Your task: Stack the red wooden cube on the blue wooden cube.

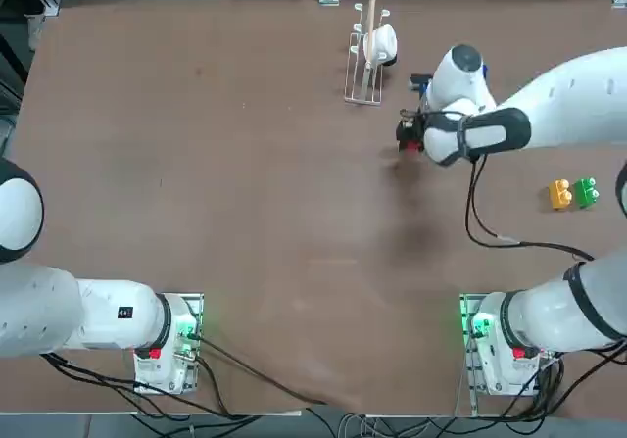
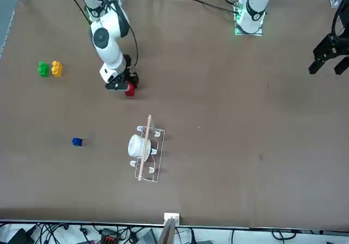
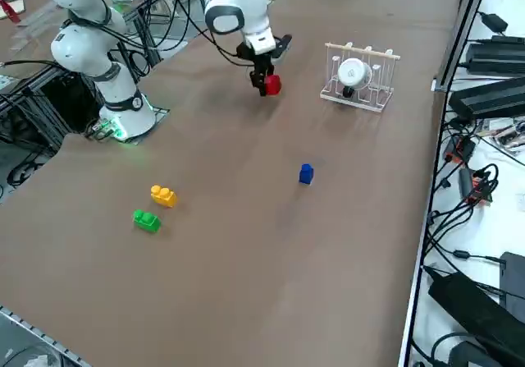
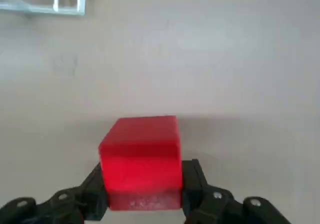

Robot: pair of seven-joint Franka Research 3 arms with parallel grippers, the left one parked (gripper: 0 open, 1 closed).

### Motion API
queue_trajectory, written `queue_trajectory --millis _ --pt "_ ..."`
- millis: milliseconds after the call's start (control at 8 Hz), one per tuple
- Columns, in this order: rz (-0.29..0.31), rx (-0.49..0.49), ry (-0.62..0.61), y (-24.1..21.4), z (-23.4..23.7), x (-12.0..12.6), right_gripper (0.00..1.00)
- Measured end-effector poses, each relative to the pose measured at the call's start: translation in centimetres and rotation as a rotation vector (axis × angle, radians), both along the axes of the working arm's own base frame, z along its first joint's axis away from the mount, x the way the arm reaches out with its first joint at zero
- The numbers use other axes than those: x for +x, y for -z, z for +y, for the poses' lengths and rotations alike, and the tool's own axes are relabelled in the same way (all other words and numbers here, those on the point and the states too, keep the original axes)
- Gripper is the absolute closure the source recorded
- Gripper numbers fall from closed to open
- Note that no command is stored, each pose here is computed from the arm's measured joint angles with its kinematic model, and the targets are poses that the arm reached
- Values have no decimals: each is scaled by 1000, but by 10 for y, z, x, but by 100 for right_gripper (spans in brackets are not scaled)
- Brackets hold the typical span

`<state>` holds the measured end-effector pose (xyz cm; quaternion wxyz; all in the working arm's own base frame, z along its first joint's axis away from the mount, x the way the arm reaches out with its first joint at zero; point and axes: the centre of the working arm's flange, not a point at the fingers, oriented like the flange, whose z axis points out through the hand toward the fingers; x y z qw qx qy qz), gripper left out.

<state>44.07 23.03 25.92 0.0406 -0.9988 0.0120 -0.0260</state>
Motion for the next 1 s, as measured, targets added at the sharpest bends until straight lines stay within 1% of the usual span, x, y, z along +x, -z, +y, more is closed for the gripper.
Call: queue_trajectory --millis 250,375,500,750,1000 --pt "-10 -28 -54 -40 -40 50 30" --pt "-16 -39 -80 -59 -69 77 30" --pt "-20 -48 -98 -74 -98 99 30" --pt "-13 -60 -151 -87 -147 136 30" --pt "24 -65 -209 -84 -187 168 30"
